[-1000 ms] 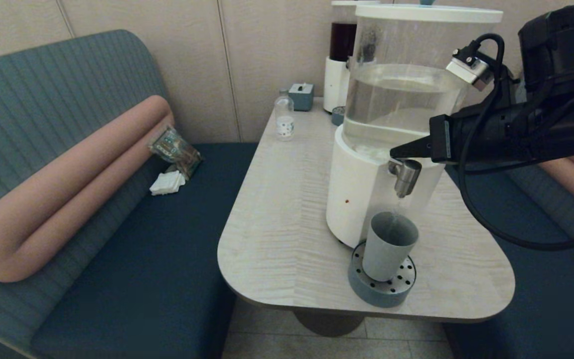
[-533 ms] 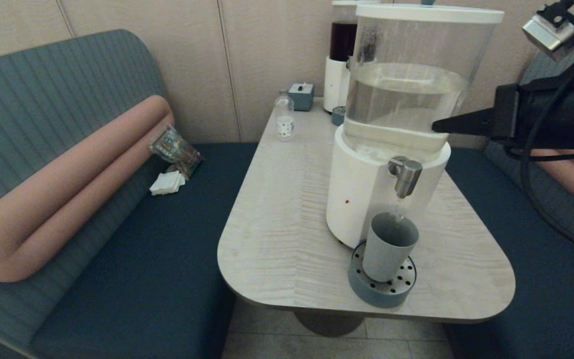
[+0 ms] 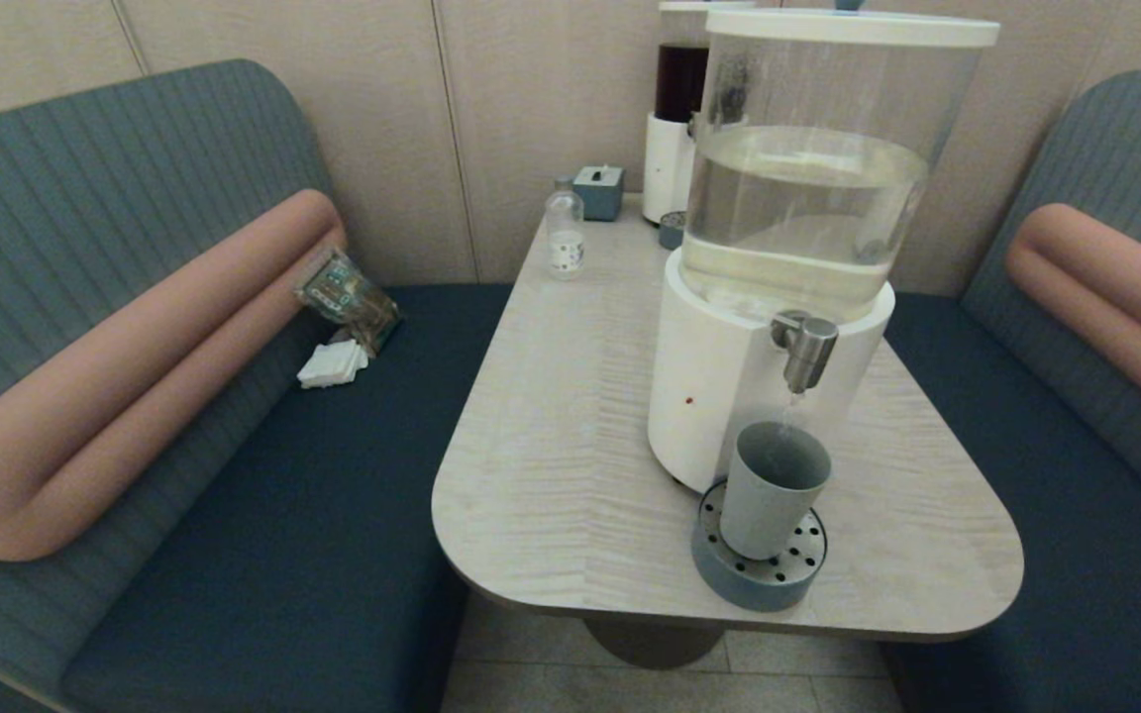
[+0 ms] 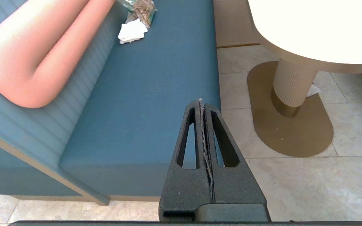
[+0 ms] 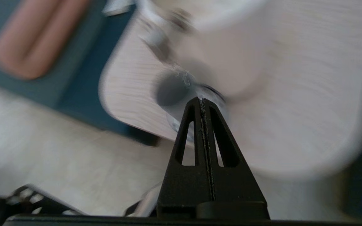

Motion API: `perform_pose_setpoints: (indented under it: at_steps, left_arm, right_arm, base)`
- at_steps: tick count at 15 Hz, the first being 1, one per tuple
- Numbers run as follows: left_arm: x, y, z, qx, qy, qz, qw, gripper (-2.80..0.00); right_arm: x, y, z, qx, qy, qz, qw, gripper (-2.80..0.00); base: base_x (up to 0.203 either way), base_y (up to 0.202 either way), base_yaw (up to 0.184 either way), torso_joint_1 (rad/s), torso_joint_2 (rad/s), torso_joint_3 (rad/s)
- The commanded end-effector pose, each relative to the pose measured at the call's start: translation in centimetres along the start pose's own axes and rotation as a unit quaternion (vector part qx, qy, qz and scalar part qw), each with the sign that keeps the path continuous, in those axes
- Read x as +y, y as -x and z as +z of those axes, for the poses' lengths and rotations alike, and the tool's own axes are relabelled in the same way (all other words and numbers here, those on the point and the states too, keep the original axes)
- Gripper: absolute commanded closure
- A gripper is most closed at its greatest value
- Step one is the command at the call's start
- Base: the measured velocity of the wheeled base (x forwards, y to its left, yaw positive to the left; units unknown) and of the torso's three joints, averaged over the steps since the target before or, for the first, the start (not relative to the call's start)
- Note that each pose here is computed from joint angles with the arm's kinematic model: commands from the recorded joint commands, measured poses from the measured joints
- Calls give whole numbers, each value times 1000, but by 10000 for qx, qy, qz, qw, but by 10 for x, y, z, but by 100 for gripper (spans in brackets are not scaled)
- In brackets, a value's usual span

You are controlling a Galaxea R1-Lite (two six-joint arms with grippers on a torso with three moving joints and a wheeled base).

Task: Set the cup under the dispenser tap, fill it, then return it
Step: Turn off the faucet

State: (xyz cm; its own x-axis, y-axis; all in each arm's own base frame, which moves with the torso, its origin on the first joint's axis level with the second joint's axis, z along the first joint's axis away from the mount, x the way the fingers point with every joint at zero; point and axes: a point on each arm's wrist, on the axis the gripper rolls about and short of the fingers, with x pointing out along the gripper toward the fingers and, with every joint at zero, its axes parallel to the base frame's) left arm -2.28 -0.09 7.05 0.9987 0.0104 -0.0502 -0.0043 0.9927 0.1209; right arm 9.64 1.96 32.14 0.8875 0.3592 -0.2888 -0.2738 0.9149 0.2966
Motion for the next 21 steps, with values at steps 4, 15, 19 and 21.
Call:
perform_pose_setpoints:
  at_steps: [4,15,19,21]
  left_arm:
    - [0,0,0,10,-3,0,10000,0]
    - [0,0,0,10,-3,0,10000,0]
    - [0,0,0,10,-3,0,10000,0]
    - [0,0,0,10,-3,0,10000,0]
  right_arm:
    - [8,113,-71,-532,36,-317,9981,0]
    - [6,164,-203,-1386,949,-1189,9786,0]
    - [-24,109,-231,-966,1180,-1603,9752,0]
    - [-40,76,-242,-1235,1364,-1792,9665,0]
  base:
    - [0,0,0,0,0,0]
    - [0,0,0,0,0,0]
    - [0,0,0,0,0,0]
    - [0,0,0,0,0,0]
